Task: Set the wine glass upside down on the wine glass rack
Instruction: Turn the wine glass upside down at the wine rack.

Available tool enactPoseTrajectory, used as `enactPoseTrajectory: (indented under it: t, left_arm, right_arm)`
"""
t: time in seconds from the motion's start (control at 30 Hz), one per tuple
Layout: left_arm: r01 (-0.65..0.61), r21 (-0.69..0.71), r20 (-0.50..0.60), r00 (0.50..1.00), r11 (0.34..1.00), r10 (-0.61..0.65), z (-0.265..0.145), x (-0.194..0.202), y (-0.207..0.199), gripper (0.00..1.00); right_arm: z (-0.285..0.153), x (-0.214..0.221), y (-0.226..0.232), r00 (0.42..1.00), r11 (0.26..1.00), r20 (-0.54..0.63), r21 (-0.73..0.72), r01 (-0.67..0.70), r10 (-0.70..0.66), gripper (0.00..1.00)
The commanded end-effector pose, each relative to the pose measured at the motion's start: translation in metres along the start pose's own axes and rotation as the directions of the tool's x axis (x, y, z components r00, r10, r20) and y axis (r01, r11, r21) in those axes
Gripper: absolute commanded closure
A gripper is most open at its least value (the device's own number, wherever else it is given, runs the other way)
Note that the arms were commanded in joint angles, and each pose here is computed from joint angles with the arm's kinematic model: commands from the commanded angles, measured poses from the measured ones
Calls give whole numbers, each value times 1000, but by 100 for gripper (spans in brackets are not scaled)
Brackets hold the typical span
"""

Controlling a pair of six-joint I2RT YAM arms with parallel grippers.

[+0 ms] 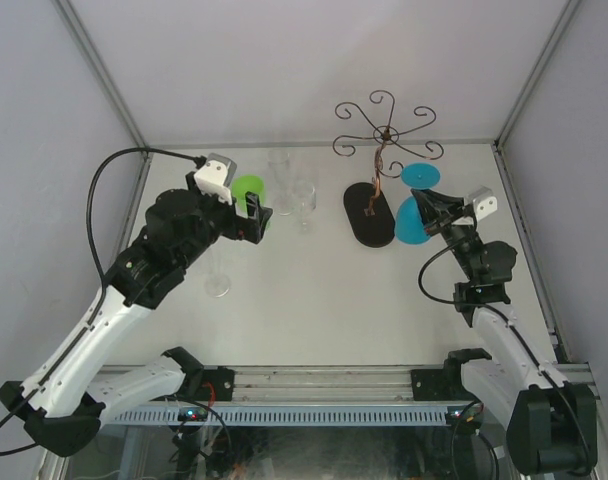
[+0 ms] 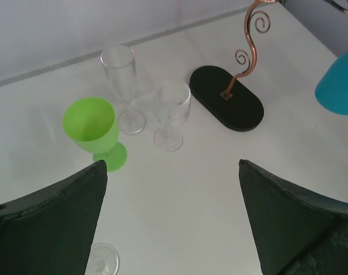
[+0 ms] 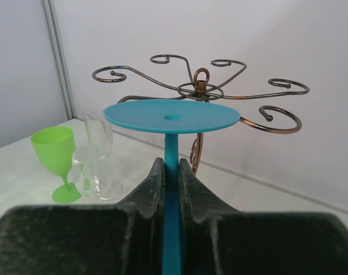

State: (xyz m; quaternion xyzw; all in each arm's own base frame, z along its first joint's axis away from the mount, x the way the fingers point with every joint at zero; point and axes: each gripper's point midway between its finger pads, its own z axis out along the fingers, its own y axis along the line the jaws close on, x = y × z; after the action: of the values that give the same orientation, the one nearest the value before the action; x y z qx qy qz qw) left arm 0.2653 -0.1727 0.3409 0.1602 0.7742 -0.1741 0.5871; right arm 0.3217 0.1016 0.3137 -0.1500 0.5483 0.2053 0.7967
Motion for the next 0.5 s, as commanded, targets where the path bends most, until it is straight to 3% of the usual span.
enactPoseTrajectory:
  t: [0.0,0.47]
  left_arm:
    - [16,23,120,993,1000,-19,-5,-40,-3,0]
    - [12,134,61,998,991,-21,13,-7,-16,0]
  right_arm:
    - [14,-34,3,994,998,101,-50,48,-43,100]
    - [25,-21,-7,995,997,90,-64,45,-39,100]
